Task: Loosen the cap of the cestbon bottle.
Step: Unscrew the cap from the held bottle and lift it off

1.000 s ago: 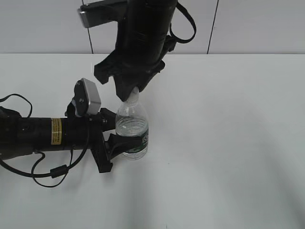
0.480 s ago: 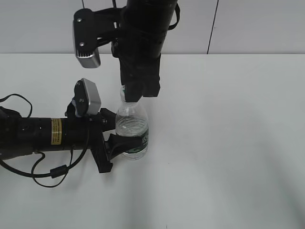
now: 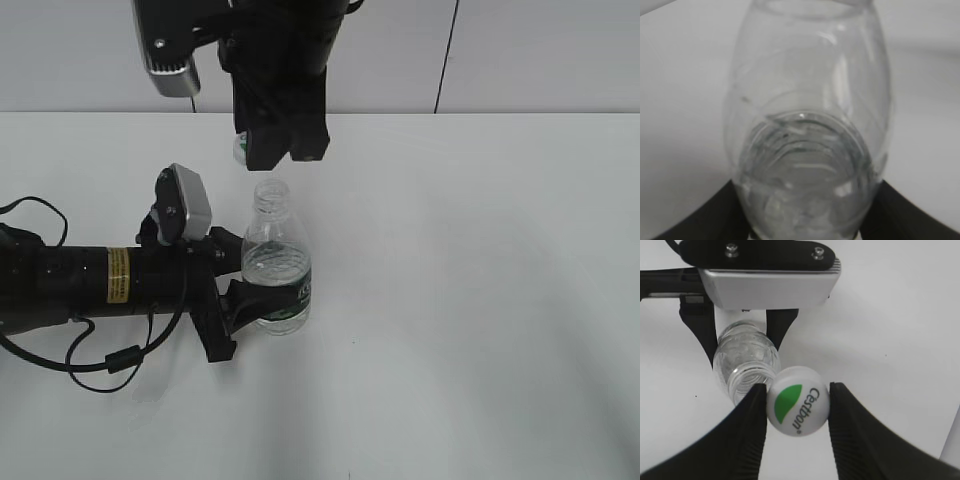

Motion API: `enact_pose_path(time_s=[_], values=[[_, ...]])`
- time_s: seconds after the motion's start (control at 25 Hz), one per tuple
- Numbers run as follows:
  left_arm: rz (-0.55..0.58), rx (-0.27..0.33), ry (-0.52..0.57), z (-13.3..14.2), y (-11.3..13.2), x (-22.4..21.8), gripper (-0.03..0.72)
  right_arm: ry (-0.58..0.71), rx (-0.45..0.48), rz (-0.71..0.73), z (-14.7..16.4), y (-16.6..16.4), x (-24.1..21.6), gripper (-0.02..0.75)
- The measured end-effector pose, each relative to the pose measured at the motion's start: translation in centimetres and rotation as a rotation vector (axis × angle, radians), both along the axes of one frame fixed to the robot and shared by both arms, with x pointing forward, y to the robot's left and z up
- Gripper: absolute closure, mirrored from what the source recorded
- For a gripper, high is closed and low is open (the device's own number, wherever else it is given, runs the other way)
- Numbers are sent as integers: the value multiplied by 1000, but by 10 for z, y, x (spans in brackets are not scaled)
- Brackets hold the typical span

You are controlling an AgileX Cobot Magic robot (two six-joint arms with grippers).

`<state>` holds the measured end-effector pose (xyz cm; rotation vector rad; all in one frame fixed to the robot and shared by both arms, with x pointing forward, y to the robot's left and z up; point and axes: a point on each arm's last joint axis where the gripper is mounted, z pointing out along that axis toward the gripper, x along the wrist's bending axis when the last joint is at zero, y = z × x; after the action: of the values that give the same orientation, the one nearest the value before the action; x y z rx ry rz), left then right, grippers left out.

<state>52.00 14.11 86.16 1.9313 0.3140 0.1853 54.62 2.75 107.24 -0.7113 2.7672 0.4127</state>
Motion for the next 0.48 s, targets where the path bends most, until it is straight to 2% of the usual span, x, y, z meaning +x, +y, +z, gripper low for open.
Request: enact_pose_path(time_s=[0.08,0.16,0.36,0.48], values=[[-1,0,0,0,0,0,326,18,12,-52,1,0,0,441],[-1,0,0,0,0,0,326,64,38,-194,1,0,0,441],[-1,0,0,0,0,0,326,175,114,-817,1,-7,7,441],[-1,0,0,0,0,0,326,221,167,-1072,1,-9,10,441]])
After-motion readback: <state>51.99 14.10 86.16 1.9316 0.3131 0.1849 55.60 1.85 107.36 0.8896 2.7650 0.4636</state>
